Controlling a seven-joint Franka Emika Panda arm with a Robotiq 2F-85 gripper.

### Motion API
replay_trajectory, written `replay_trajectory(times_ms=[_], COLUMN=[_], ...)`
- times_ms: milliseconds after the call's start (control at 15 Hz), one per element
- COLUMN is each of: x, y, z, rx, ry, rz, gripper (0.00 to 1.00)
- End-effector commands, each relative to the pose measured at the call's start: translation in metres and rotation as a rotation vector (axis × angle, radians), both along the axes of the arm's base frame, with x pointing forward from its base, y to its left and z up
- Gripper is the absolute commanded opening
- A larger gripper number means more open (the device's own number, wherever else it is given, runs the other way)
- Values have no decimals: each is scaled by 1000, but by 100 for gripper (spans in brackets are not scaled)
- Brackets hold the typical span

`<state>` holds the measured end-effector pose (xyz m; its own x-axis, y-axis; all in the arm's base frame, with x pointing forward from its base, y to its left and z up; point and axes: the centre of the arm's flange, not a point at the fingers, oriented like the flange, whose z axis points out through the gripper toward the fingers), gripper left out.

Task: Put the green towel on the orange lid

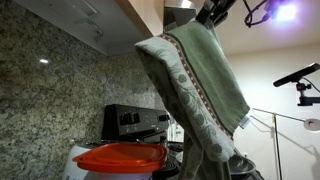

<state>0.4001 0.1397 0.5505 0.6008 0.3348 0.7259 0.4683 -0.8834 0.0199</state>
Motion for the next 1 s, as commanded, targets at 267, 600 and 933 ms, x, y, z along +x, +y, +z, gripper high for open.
replay_trajectory(times_ms=[267,600,933], x=[-1,-1,-14], y=[-9,-10,-6], z=[11,13,48], rx=[9,11,64], ry=[-38,-42,-108], rz=[-30,-31,-18], gripper=[11,11,3])
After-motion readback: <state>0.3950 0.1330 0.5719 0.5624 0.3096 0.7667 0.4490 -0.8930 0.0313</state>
